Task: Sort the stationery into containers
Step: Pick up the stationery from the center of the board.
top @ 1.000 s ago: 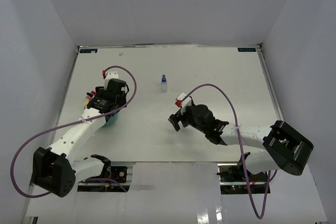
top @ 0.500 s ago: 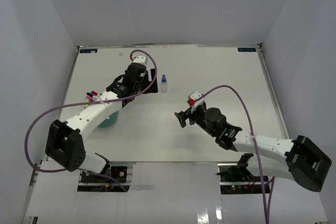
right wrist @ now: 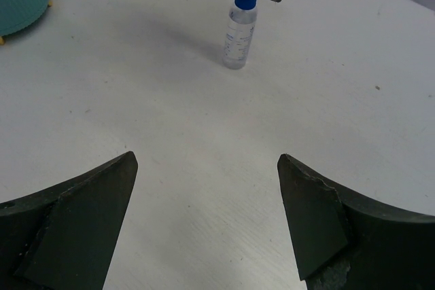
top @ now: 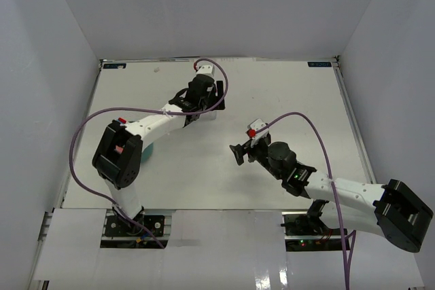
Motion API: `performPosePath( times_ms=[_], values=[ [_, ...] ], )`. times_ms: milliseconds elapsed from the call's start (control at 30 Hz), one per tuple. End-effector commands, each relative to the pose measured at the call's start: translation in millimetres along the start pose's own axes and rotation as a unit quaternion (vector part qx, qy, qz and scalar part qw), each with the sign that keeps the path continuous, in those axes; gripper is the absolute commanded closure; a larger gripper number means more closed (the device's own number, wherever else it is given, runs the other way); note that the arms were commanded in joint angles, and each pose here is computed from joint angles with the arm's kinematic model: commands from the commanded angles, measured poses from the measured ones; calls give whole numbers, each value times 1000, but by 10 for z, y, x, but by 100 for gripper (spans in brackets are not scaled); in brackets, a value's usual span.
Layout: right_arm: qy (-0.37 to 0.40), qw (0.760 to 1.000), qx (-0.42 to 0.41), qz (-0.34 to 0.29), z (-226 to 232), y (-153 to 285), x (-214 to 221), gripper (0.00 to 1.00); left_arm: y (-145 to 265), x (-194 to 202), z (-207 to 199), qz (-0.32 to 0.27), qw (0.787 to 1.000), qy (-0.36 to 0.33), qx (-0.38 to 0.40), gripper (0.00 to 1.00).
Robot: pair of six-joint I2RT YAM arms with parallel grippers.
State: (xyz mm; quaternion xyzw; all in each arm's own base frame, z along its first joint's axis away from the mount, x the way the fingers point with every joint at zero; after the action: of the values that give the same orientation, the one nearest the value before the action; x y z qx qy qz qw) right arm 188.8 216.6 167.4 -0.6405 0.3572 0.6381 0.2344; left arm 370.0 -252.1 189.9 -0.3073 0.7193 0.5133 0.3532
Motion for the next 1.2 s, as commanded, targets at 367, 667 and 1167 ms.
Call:
performPosePath(
  times_ms=[367, 667, 1167],
  values=[
    [2, 1000, 7, -18, -13, -26, -52, 10, -281, -137, -32, -29, 999, -5, -37, 38],
    [3, 1000, 9, -14, -18, -35, -38, 10, -341, -36, -26, -10, 999, -9, -35, 46],
    [4, 1000, 1, -13, 3, -44, -36, 10, -188, -87, 40, -19, 998, -14, -51, 76]
  ],
)
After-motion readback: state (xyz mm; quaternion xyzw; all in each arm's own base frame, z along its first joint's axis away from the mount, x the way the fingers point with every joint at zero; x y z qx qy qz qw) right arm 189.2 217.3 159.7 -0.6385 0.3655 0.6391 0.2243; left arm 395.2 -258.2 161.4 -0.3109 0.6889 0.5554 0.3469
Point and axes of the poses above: each gripper's point midway between its finger pads, its own y axis back along the fingers, its own z axis along the line the jaws close on, x = y × z, the point moved 7 cm from there along y, back along the fingers
